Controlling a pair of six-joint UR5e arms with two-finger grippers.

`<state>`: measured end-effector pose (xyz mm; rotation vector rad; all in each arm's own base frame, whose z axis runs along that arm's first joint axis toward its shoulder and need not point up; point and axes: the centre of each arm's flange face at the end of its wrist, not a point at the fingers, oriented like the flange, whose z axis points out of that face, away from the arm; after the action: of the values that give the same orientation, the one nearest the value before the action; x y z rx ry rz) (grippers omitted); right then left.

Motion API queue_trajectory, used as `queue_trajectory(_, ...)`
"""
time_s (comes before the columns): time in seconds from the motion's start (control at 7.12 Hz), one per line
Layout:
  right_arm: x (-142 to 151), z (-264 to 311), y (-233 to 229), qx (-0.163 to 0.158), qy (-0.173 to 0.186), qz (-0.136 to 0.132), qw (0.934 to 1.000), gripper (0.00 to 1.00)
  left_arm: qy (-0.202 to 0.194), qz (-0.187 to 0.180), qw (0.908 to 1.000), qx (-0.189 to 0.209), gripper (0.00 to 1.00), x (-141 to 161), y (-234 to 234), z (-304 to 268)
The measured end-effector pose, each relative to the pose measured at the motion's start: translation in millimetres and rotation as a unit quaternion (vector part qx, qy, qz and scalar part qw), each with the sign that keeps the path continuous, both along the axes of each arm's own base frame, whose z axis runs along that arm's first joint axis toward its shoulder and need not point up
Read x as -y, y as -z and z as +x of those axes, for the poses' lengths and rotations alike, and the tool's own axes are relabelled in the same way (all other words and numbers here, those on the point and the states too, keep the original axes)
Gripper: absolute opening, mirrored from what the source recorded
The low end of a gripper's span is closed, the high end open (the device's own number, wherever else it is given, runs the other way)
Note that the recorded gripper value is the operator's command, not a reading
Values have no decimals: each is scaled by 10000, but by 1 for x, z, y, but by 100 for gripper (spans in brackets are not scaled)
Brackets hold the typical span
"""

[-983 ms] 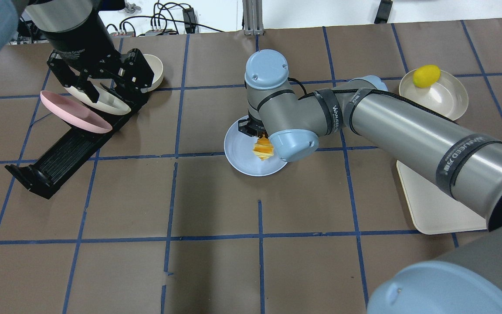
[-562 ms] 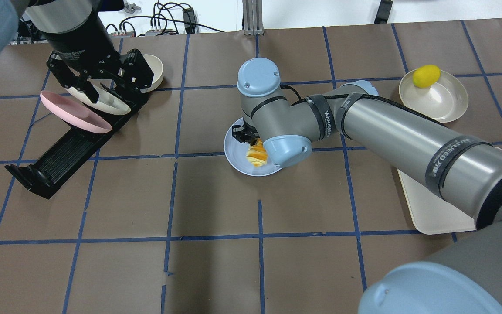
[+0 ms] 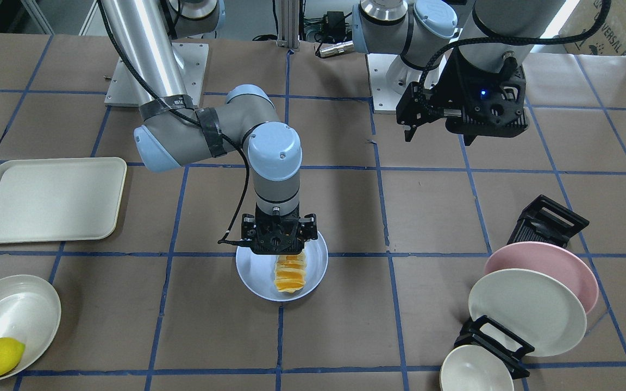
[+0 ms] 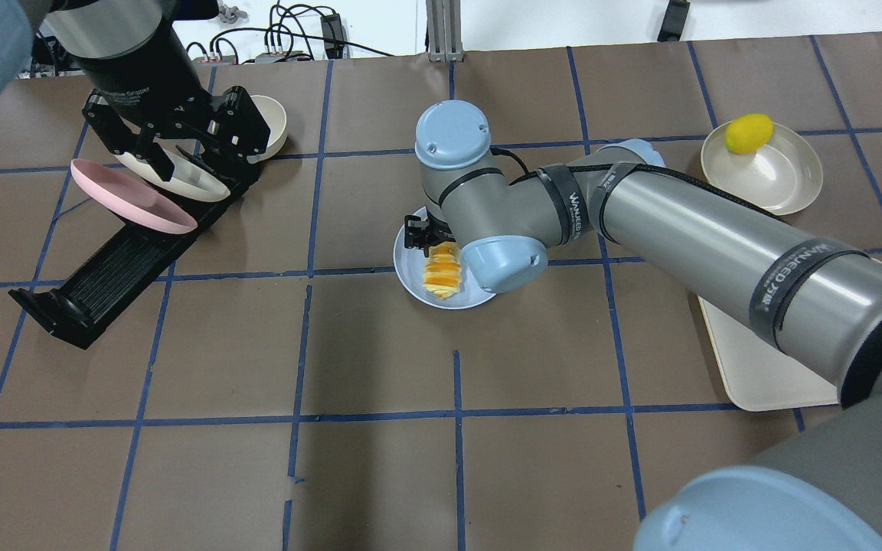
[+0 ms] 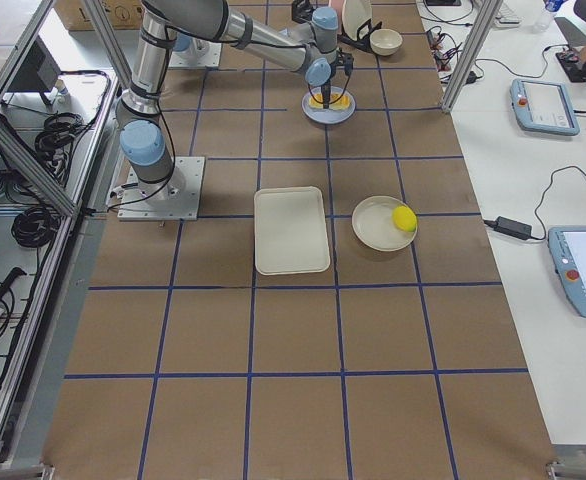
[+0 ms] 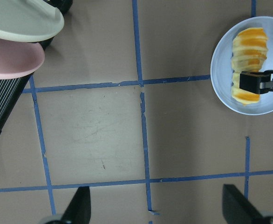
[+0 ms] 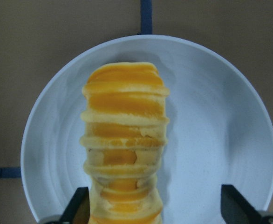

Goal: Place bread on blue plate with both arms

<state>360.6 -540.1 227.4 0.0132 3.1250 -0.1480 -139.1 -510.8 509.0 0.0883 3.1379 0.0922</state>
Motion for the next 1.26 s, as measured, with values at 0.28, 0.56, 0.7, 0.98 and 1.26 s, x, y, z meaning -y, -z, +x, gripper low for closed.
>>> queue_trajectory(0.28,11,-23,-46,11,-35,-93,10000,100,-15,2,10000,1,100,0,0,0)
queue_trajectory(0.56,31,-76,-99,-56,-232,-125,9996,100,-23,17,10000,-1,100,1,2,1)
queue_trajectory(0.7,34,-110,-132,-100,-350,-124,9993,100,-25,26,10000,-4,100,1,3,1)
queue_trajectory(0.98,18,-149,-177,-115,-407,-18,9991,100,-20,51,10000,-1,100,2,5,0)
queue_trajectory(1.26,-13,-163,-215,-125,-500,83,9986,100,-12,-112,9999,-7,100,11,7,-1)
